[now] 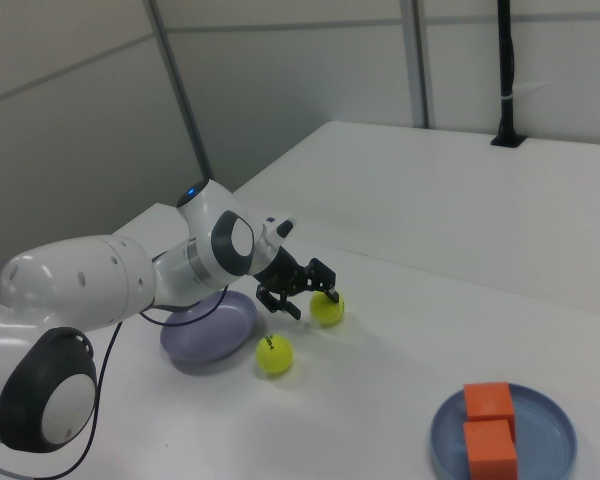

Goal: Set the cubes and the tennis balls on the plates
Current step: 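Move the gripper down onto the nearer tennis ball and grasp it, then carry the tennis ball to the lavender plate and release it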

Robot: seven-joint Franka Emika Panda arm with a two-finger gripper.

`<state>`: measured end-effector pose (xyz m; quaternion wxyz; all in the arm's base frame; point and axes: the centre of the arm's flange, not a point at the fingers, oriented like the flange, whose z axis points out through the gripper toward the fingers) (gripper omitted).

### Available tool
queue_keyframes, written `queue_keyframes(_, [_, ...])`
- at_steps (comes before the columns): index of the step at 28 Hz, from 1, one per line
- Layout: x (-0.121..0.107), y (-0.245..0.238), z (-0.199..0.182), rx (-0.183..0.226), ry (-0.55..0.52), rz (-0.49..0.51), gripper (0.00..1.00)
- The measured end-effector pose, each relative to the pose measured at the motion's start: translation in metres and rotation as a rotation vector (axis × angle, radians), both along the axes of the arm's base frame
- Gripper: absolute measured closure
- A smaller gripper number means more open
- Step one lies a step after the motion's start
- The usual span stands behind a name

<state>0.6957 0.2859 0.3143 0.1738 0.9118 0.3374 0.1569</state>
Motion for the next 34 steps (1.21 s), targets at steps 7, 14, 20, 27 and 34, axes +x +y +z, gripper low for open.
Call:
queue_keyframes(7, [0.001, 0.001, -0.017, -0.02, -0.012, 0.033, 0.0])
queue_keyframes(14, [0.002, 0.001, -0.017, -0.023, -0.014, 0.034, 0.04])
queue_keyframes(20, [0.002, 0.002, -0.015, -0.014, -0.024, 0.041, 0.27])
queue_keyframes(27, [0.002, 0.003, -0.015, -0.008, -0.03, 0.046, 0.34])
queue_keyframes(34, [0.0, 0.017, -0.006, 0.017, -0.049, 0.068, 0.34])
